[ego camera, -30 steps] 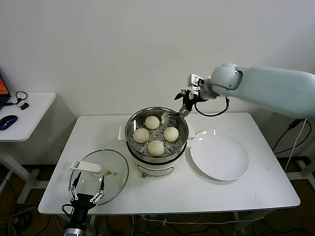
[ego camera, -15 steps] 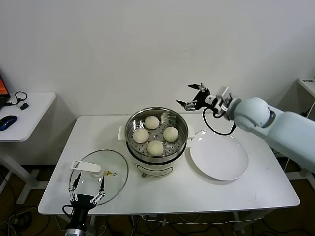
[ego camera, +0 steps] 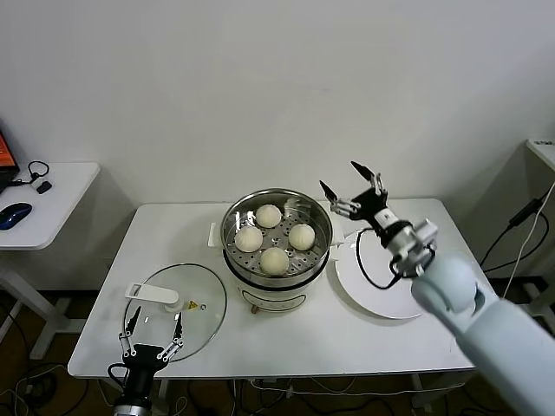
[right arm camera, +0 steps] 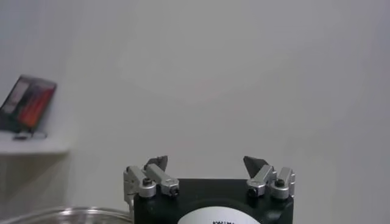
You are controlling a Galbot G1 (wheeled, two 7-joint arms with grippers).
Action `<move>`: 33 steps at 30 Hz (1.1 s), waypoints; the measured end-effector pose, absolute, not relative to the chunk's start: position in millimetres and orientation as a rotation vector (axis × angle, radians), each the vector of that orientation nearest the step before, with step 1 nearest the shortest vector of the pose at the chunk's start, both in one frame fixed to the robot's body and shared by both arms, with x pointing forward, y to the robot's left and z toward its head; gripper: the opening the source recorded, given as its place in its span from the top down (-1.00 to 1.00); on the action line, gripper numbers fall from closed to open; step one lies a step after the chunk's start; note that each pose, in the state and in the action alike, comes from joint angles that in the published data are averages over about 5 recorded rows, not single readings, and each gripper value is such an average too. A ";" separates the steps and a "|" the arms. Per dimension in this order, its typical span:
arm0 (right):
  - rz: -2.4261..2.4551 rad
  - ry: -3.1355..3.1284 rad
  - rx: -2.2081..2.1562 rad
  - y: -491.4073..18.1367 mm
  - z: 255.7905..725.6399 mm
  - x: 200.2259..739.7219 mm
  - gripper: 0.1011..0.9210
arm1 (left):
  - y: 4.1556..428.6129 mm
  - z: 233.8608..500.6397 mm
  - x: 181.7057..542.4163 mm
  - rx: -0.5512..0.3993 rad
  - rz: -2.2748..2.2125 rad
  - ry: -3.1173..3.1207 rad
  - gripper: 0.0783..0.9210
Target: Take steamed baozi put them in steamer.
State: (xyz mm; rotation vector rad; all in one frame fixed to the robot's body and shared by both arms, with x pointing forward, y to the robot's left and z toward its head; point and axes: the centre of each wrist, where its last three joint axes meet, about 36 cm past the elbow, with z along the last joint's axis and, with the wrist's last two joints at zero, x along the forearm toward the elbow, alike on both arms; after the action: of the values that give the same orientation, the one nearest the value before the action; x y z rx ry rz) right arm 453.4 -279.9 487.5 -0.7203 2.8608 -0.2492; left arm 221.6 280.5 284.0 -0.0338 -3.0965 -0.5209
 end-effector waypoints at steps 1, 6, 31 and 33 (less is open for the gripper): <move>-0.208 2.859 -0.693 -280.1 476.4 444.6 -0.76 | 280.3 284.0 221.6 -0.034 -0.521 -3.097 -0.77; -0.032 2.863 -0.581 -279.2 417.4 392.2 -0.76 | 280.9 284.0 221.4 -0.031 -0.524 -3.098 -0.77; 0.179 2.982 -0.296 -254.2 284.0 189.8 -0.76 | 279.9 283.7 222.8 -0.036 -0.528 -3.099 -0.77; 0.184 2.983 -0.290 -252.0 282.5 185.3 -0.76 | 279.8 283.9 222.9 -0.036 -0.528 -3.100 -0.77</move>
State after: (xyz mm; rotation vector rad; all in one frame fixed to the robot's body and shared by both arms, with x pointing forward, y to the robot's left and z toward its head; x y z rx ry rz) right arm 185.3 -252.0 282.5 -0.2902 2.9834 0.1839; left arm 222.9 279.8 283.9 -0.0359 -3.1000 -0.5282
